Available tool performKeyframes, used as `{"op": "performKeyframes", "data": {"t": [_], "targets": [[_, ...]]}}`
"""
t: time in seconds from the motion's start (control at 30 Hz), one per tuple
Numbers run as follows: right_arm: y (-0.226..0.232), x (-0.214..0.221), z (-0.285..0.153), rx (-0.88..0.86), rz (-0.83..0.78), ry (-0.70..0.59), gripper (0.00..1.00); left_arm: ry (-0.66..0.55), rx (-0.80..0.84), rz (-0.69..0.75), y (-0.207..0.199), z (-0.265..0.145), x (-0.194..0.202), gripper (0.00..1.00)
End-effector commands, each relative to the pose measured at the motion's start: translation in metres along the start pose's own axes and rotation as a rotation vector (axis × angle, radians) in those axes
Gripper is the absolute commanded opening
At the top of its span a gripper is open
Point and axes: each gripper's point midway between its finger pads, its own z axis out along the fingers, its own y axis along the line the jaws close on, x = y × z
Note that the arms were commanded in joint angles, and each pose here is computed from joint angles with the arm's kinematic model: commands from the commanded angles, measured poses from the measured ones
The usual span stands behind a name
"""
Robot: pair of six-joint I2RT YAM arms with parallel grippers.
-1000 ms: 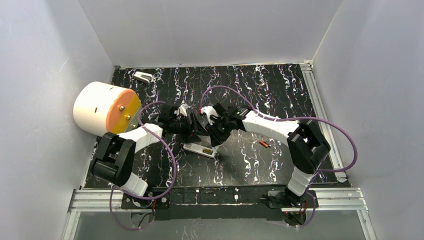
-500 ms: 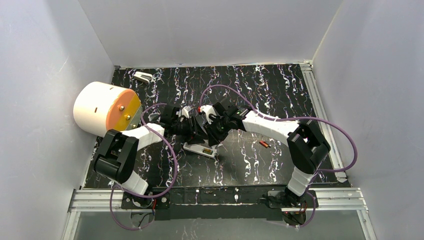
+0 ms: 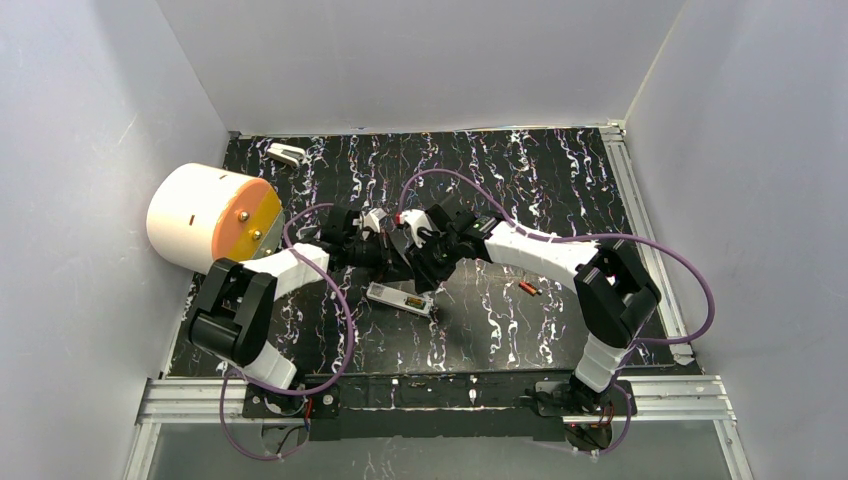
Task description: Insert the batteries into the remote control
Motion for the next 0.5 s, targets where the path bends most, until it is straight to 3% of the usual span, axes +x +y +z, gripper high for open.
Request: {"op": "performKeyframes", "data": {"t": [0.0, 0.13, 0.33, 0.47], "targets": [[-0.003, -0.009, -0.012, 0.042, -0.019, -0.036, 0.58, -0.019, 0.059, 0.089, -0.033, -0.013, -0.006, 0.00], [-0.002, -0.023, -0.033, 0.040, 0.038, -0.132, 0.76, -0.072, 0.057, 0.129, -0.047, -0.023, -0.018, 0.00], [0.015, -0.065, -0.088, -0.074, 0.241, -0.491, 0.83, -0.158, 0.086, 0.169, -0.073, -0.039, -0.032, 0.00], [0.029, -0.098, -0.129, -0.182, 0.502, -0.774, 0.84, -0.219, 0.141, 0.157, -0.096, -0.052, -0.037, 0.00]]}}
